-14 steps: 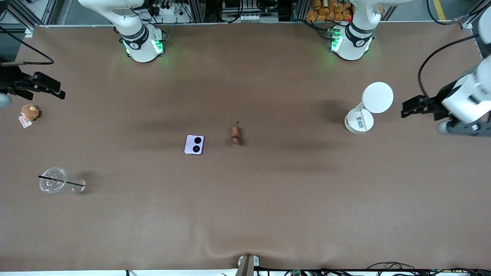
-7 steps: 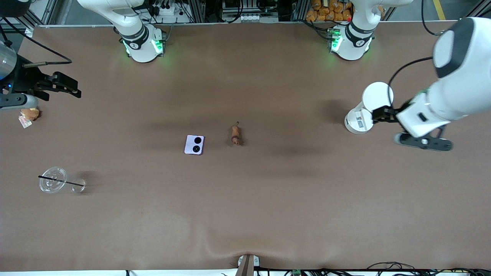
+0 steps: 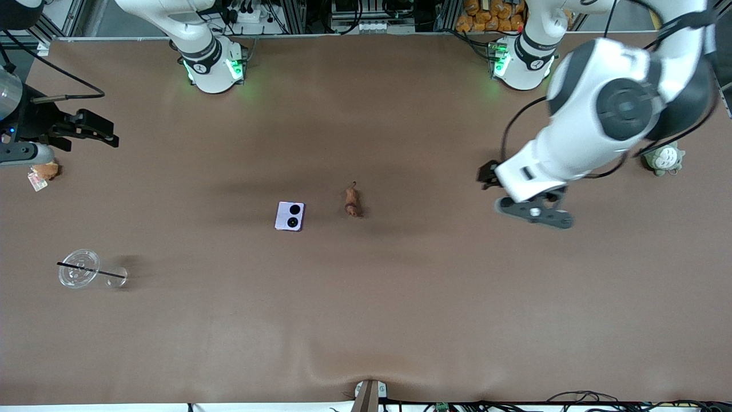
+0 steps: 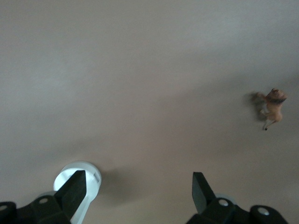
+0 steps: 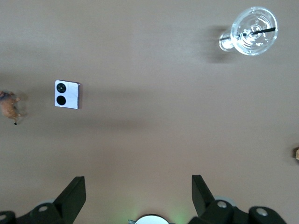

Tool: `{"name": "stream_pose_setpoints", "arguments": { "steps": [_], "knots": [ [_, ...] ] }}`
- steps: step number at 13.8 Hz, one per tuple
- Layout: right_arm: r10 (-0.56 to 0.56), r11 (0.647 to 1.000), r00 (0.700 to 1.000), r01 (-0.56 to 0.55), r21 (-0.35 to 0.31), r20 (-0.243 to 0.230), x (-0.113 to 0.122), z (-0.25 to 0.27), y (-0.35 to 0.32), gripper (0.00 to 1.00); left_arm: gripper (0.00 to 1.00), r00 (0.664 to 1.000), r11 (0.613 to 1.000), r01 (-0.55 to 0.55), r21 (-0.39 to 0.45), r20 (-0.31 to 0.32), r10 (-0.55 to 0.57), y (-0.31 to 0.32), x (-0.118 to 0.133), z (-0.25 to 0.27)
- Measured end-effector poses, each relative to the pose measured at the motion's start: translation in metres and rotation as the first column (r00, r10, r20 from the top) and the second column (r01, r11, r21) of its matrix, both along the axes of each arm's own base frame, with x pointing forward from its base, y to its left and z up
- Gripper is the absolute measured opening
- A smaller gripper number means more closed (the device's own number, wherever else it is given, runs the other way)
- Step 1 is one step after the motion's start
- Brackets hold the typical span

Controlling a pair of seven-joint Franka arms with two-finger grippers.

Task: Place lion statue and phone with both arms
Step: 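Move the left gripper over the brown lion statue, then lower the left gripper onto the lion while the right gripper reaches the phone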

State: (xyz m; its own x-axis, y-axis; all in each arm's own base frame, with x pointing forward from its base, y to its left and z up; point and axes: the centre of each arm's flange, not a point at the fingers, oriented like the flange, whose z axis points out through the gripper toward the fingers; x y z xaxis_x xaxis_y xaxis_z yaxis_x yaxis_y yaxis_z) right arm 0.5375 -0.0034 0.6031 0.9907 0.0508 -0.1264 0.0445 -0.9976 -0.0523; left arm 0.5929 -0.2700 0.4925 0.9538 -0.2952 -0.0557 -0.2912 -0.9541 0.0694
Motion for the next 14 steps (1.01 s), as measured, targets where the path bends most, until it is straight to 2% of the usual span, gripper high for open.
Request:
{"name": "stream_pose_setpoints", "arguments": {
  "steps": [7,10,14],
  "knots": [
    [0.031,0.999,0.999,-0.031,0.006,-0.012,0.004,-0.008,-0.01,1.0,1.0,0.994,0.997,-0.036,-0.067,0.099,0.043,-0.118,-0.008,-0.079],
    [0.037,0.999,0.999,-0.037,0.008,-0.012,0.004,-0.008,-0.006,1.0,1.0,0.986,0.988,-0.135,-0.081,0.091,0.142,-0.162,-0.023,-0.108],
    [0.038,0.999,0.999,-0.037,0.01,-0.008,0.005,-0.008,-0.006,1.0,1.0,0.974,0.975,-0.202,-0.092,0.081,0.209,-0.198,-0.035,-0.127]
  ]
}}
